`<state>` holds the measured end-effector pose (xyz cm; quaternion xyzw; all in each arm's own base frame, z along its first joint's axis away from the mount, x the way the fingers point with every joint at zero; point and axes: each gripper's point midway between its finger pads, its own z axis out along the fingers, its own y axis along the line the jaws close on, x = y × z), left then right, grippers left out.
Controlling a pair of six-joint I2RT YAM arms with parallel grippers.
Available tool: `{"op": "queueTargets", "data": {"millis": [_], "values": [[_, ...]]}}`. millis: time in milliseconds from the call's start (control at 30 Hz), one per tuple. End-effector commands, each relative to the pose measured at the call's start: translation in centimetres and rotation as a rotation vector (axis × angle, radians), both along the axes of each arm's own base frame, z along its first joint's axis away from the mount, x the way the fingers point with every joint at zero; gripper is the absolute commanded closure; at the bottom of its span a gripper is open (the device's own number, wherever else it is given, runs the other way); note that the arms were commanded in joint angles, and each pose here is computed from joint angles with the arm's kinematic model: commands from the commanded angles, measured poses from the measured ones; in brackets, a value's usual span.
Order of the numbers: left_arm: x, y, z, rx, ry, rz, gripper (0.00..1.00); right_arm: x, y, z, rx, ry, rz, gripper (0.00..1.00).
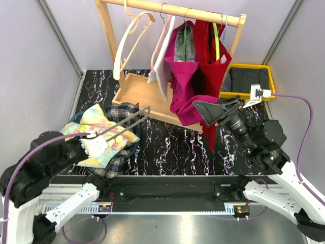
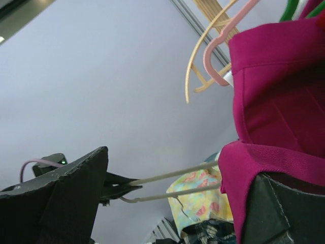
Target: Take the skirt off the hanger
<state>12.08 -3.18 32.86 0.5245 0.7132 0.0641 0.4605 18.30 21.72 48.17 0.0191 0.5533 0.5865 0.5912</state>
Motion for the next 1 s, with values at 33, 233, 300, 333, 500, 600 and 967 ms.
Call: {"op": "queueTargets", "data": {"millis": [33,233,300,333,500,600,967], "values": [[-1.6,2.9,0.0,0.084,0.007,0.064,1.00,0.1,-0.5,-1.3,-0.075,0.014,-0.035,0.00],[-1.7,0.0,7.9,-0.194,-0.058,0.048,1.00,0.8,1.7,-2.7,-0.163,0.022,-0.001,0.00],[-1.7,-0.7,11.6,-0.302,-0.103,0.053,1.00,0.7,-0.4,-3.0,-0.216,0.025,-0.090,0.00],[-2.1,-1.6,12.4,-0.358,-0.088,0.024,1.00,1.5,-2.4,-4.4,-0.273,0.056,-0.198,0.00],[-2.6,-4.6,13.1,-0.471,0.016,-0.052,1.00,1.0,-12.8,-10.0,-0.288,0.275,-0.566,0.00],[-2.6,-6.8,12.8,-0.517,0.109,-0.104,1.00,-0.2,-17.0,-14.2,-0.309,0.471,-0.708,0.00],[-2.7,-13.8,15.1,-0.689,0.421,-0.306,1.00,-1.1,-2.1,-5.4,-0.088,0.115,-0.055,0.00]]}}
